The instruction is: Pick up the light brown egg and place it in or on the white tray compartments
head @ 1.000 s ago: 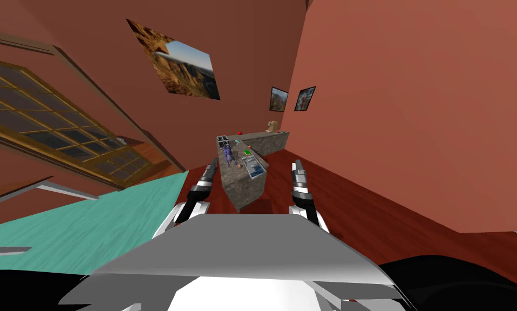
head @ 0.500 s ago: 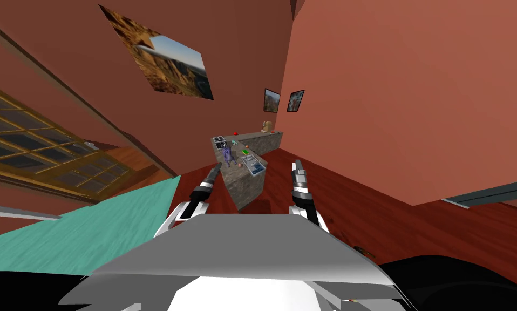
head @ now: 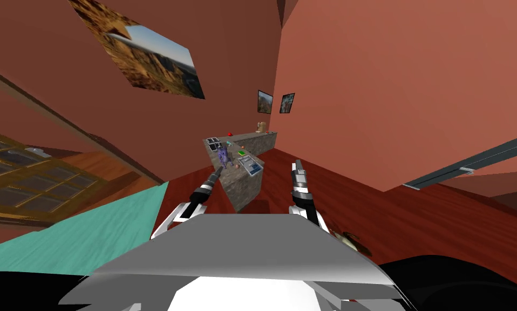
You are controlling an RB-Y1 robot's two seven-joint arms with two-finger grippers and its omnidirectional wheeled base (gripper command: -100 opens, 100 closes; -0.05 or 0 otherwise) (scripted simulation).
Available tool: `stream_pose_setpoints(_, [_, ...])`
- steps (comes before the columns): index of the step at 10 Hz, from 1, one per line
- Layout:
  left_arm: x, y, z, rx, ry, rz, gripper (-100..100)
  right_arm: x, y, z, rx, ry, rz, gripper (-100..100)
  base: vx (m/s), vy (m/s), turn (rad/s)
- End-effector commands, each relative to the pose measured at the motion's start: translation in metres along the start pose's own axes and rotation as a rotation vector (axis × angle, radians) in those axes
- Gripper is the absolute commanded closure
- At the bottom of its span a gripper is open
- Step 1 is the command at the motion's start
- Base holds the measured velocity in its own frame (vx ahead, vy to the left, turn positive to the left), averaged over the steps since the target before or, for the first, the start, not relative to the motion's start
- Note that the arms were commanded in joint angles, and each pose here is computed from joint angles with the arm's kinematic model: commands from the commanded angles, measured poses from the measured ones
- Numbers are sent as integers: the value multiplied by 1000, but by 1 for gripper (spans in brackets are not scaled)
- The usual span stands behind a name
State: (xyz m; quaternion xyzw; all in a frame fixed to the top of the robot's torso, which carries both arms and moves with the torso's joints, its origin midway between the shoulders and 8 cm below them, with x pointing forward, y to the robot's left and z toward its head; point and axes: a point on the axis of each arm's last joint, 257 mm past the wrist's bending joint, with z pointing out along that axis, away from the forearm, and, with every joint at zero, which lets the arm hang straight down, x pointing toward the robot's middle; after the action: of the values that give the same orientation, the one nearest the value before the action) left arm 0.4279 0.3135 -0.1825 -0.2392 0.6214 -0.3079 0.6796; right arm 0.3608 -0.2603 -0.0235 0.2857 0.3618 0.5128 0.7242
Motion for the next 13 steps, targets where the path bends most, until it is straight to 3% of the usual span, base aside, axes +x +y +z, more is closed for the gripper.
stream_pose_setpoints(1, [6, 16, -2, -22, 28, 30, -100, 0, 0, 0, 0, 0, 0, 0, 46, -11, -147])
stream_pose_setpoints(7, [15, 78, -17, -104, 133, 162, -100, 0, 0, 0, 0, 0, 0, 0, 80, -23, -204])
stream_pose_setpoints(13, [19, 141, -46, -200, 224, 261, -100, 0, 0, 0, 0, 0, 0, 0, 109, -28, -168])
